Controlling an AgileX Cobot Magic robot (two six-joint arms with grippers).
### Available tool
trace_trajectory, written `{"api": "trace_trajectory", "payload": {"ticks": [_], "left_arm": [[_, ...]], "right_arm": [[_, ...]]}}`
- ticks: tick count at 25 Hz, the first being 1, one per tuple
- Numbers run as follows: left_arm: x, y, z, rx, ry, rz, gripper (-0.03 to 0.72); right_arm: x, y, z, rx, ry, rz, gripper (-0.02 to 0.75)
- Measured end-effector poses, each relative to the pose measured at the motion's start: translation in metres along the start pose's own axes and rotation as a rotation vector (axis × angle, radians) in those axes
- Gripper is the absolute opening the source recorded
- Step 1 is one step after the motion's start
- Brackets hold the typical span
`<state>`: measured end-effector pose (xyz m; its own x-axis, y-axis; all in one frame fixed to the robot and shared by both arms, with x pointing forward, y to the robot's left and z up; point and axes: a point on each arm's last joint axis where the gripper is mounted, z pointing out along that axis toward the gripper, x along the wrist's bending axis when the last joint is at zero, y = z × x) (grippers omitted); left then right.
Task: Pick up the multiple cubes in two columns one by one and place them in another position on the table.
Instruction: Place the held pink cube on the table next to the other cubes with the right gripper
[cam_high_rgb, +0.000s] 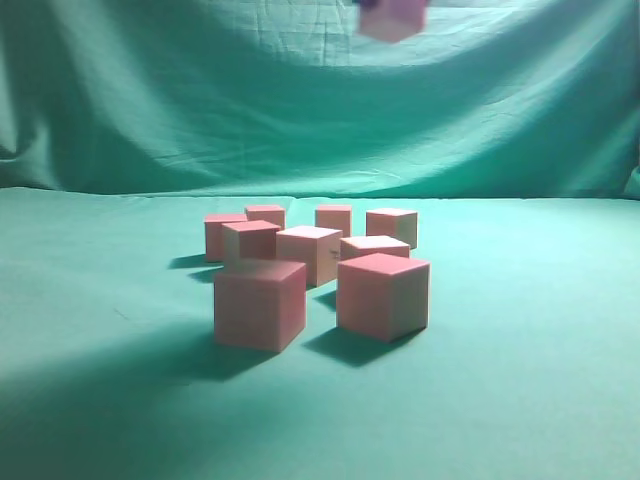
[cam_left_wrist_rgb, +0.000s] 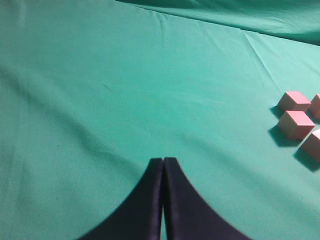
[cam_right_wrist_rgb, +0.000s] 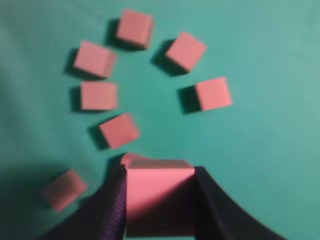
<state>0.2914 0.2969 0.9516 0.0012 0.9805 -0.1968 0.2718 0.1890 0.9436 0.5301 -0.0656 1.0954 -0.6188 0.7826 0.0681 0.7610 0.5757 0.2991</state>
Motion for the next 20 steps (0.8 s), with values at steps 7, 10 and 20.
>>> {"api": "trace_trajectory", "payload": {"ticks": [7, 10, 20], "left_arm": [[0.000, 0.000, 0.000, 0.000, 0.000, 0.000, 0.000], [0.000, 0.000, 0.000, 0.000, 0.000, 0.000, 0.000], [0.000, 0.000, 0.000, 0.000, 0.000, 0.000, 0.000]], "right_arm": [[0.081, -0.018, 0.025, 0.015, 0.066, -0.157, 0.267], [0.104, -0.024, 0.035, -0.019, 0.090, -0.177, 0.267], [0.149, -0.033, 0.104, 0.078, 0.097, -0.253, 0.267]]}}
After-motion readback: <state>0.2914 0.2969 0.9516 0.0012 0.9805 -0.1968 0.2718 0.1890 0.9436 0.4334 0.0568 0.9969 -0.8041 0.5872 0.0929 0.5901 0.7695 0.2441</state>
